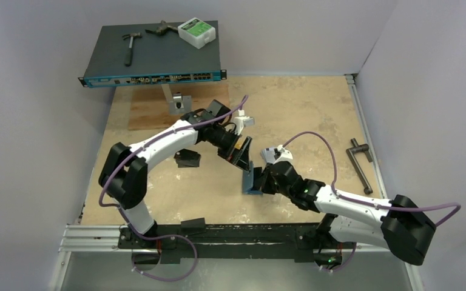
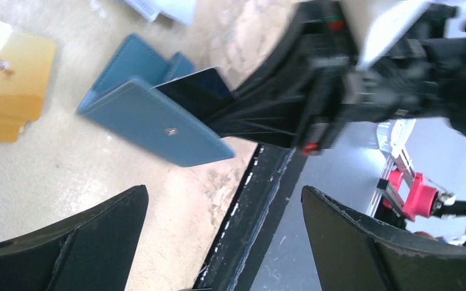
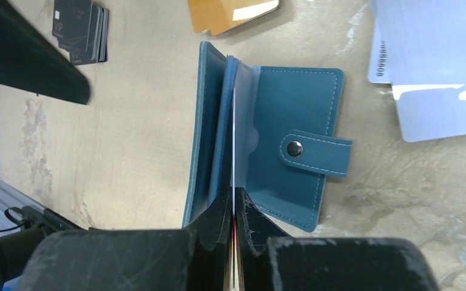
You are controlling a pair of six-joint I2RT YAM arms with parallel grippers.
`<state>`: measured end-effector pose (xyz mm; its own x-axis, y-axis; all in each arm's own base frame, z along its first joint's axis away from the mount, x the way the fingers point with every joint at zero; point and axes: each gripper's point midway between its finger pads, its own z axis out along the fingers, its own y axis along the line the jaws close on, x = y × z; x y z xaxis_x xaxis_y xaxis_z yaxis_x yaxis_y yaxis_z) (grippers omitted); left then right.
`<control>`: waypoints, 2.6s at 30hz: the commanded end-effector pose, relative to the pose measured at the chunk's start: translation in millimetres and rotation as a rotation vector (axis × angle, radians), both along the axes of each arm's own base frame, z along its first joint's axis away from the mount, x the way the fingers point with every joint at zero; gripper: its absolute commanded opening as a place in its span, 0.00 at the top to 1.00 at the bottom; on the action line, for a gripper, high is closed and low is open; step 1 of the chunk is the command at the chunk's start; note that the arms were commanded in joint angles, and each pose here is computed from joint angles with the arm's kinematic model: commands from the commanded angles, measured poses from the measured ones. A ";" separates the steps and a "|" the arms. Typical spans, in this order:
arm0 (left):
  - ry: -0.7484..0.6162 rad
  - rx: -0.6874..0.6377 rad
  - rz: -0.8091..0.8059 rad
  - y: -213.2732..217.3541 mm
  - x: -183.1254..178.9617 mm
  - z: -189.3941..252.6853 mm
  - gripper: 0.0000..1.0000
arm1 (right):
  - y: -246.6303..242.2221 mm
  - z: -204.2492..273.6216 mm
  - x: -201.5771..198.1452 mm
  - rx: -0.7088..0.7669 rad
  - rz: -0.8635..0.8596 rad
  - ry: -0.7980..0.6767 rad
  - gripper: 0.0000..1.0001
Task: Put the credit cards into the card holder
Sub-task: Open the card holder at the center of the board.
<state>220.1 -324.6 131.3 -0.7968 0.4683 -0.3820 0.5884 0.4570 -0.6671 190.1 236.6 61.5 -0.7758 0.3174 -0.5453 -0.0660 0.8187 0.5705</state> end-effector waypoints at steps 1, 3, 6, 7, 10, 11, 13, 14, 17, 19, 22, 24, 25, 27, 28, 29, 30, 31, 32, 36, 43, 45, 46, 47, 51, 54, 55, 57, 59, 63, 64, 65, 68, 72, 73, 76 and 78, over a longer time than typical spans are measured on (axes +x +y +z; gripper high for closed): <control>-0.134 -0.180 -0.140 -1.3 -8.0 75.5 0.11 | 24.5 25.4 10.7 0.037 0.042 -0.066 1.00; -0.113 -0.229 -0.163 7.0 -10.3 94.8 0.15 | 28.3 25.8 10.9 0.030 0.054 -0.068 1.00; -0.148 -0.289 -0.177 20.1 -8.1 112.3 0.00 | 33.3 28.8 11.9 0.030 0.066 -0.079 1.00; -0.160 -0.291 -0.177 24.5 -6.6 114.4 0.00 | 35.6 30.0 12.1 0.030 0.071 -0.082 1.00; -0.188 -0.255 -0.184 34.8 -6.6 118.3 0.00 | 44.4 32.2 11.3 0.020 0.096 -0.089 1.00; -0.236 -0.206 -0.165 38.6 -2.4 114.3 0.00 | 47.5 32.8 11.1 0.009 0.106 -0.092 1.00; -0.377 -0.098 -0.115 47.6 11.4 100.0 0.00 | 54.9 34.0 11.4 0.001 0.122 -0.094 1.00; -0.446 -0.027 -0.055 54.1 26.4 87.8 0.00 | 58.7 35.7 11.9 0.000 0.130 -0.096 1.00; -0.349 0.120 0.018 71.4 31.8 44.2 0.00 | 64.3 34.4 11.5 -0.008 0.144 -0.092 1.00; -0.237 0.169 0.023 74.1 25.0 18.1 0.00 | 66.0 32.8 10.7 -0.010 0.148 -0.089 1.00; -0.150 0.194 0.074 75.4 17.4 -13.9 0.00 | 68.4 28.9 9.8 -0.023 0.155 -0.078 1.00; -0.106 0.169 0.078 69.7 11.9 -20.1 0.00 | 67.6 24.8 9.1 -0.038 0.153 -0.070 1.00; -0.077 0.152 0.081 65.7 10.5 -22.3 0.00 | 67.1 23.3 8.6 -0.040 0.152 -0.068 1.00; -0.021 0.119 0.084 56.1 8.7 -27.2 0.00 | 68.5 22.8 8.1 -0.037 0.156 -0.067 1.00; -0.001 0.104 0.087 51.9 9.3 -29.1 0.00 | 69.7 22.4 8.3 -0.040 0.160 -0.065 1.00; 0.014 0.095 0.090 48.8 10.3 -32.9 0.00 | 71.7 22.6 8.4 -0.044 0.166 -0.065 1.00; 0.019 0.081 0.091 45.6 10.7 -34.1 0.00 | 73.4 22.2 8.2 -0.050 0.172 -0.063 1.00; 0.020 0.072 0.095 43.9 11.6 -34.6 0.00 | 74.1 20.3 7.7 -0.060 0.176 -0.060 1.00; 0.020 0.059 0.096 42.3 11.9 -33.1 0.00 | 74.8 20.3 7.7 -0.064 0.178 -0.060 1.00; 0.017 0.026 0.101 38.6 10.2 -27.1 0.00 | 75.8 18.3 7.4 -0.065 0.181 -0.058 1.00; -0.013 0.131 0.074 49.7 4.3 -51.0 0.17 | 79.4 15.0 7.2 -0.075 0.195 -0.050 1.00; -0.041 0.161 0.076 53.8 7.4 -55.6 0.23 | 78.6 13.9 7.1 -0.075 0.192 -0.048 1.00; -0.055 0.173 0.078 56.1 9.1 -56.9 0.26 | 77.9 13.1 6.7 -0.077 0.190 -0.046 1.00; -0.069 0.181 0.076 58.1 10.2 -56.7 0.28 | 76.6 12.0 6.2 -0.078 0.186 -0.044 1.00; -0.095 0.189 0.071 62.0 9.9 -57.7 0.41 | 70.5 8.7 4.8 -0.078 0.166 -0.039 1.00; -0.091 0.189 0.068 62.3 9.9 -59.5 0.49 | 68.2 6.9 3.9 -0.077 0.159 -0.035 1.00; -0.087 0.190 0.068 62.1 9.6 -60.3 0.52 | 67.6 6.0 3.8 -0.080 0.158 -0.034 1.00; -0.084 0.184 0.068 60.7 10.0 -59.6 0.54 | 67.1 6.1 3.9 -0.078 0.155 -0.033 1.00; -0.084 0.177 0.066 59.8 9.7 -58.6 0.57 | 65.9 4.4 2.6 -0.079 0.153 -0.027 1.00; -0.093 0.173 0.066 58.9 11.3 -56.1 0.60 | 62.8 -0.3 -1.1 -0.075 0.151 -0.014 1.00; -0.094 0.173 0.066 58.5 11.7 -55.8 0.62 | 62.6 -0.9 -2.2 -0.071 0.152 -0.011 1.00; -0.095 0.173 0.068 58.3 12.6 -55.7 0.64 | 61.9 -1.6 -2.9 -0.070 0.152 -0.009 1.00; -0.088 0.165 0.067 56.5 12.3 -54.6 0.67 | 58.4 -4.0 -5.2 -0.067 0.144 -0.001 1.00; -0.081 0.145 0.065 54.6 10.0 -48.9 0.65 | 54.9 -5.8 -7.8 -0.065 0.142 0.004 1.00; -0.081 0.139 0.063 54.1 9.4 -47.0 0.64 | 54.1 -6.8 -8.2 -0.066 0.140 0.007 1.00; -0.071 0.125 0.057 52.3 6.7 -44.7 0.64 | 54.2 -9.2 -9.9 -0.062 0.143 0.014 1.00; -0.062 0.123 0.054 51.2 6.5 -46.1 0.67 | 54.9 -10.5 -10.7 -0.061 0.146 0.017 1.00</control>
